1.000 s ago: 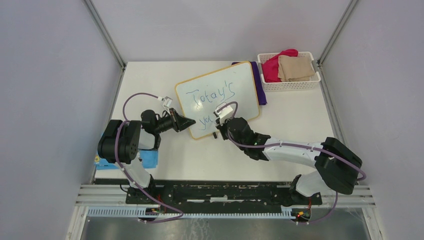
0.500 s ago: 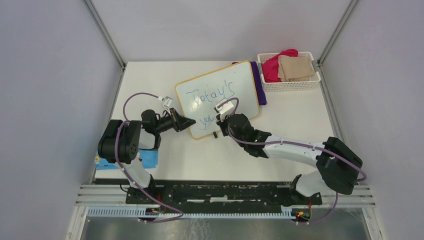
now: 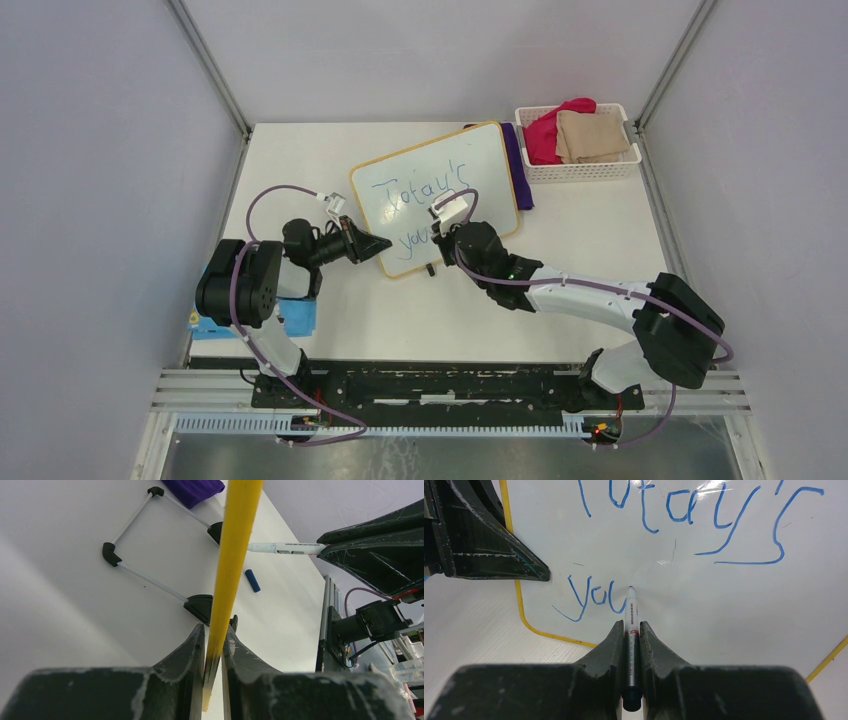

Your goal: Write a sentence on the whiteboard

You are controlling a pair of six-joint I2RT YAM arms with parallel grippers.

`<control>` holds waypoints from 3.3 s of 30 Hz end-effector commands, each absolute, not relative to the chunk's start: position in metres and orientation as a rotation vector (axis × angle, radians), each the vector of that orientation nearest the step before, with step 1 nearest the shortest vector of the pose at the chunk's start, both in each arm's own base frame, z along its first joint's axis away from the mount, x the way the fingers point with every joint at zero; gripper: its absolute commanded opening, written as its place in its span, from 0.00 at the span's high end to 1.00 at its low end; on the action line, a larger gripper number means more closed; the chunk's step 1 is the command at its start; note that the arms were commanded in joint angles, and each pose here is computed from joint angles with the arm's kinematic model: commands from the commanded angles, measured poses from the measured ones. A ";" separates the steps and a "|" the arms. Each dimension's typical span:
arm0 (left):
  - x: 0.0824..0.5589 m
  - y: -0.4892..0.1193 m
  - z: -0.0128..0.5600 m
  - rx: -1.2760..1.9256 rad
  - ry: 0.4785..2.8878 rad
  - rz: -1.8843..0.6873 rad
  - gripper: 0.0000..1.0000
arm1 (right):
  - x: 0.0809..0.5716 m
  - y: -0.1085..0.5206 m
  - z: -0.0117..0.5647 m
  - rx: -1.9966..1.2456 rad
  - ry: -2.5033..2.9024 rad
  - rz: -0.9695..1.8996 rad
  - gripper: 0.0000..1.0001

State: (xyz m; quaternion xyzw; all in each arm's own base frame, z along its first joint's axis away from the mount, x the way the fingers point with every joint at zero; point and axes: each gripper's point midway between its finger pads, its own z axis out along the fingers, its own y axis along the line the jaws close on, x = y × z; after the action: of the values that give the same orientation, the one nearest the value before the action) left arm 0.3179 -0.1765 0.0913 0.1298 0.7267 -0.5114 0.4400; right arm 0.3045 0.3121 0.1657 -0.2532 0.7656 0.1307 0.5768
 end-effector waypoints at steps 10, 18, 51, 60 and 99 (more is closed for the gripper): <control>0.323 -0.172 0.075 0.299 1.860 -1.207 0.98 | 0.304 0.305 0.159 -0.567 1.791 0.313 1.00; 0.323 -0.172 0.075 0.300 1.861 -1.207 0.98 | 0.299 0.299 0.151 -0.569 1.806 0.311 1.00; 0.323 -0.173 0.074 0.300 1.869 -1.208 0.98 | 0.320 0.308 0.190 -0.514 1.745 0.333 1.00; 0.323 -0.173 0.074 0.301 1.871 -1.209 0.98 | 0.316 0.295 0.168 -0.508 1.789 0.304 1.00; 0.323 -0.174 0.073 0.304 1.880 -1.211 0.98 | 0.320 0.293 0.176 -0.487 1.777 0.306 1.00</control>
State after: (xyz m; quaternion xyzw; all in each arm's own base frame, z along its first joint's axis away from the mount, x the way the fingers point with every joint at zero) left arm 0.3188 -0.1788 0.0904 0.1341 0.7295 -0.5117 0.4336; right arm 0.3046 0.2881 0.1491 -0.2292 0.7812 0.1282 0.5664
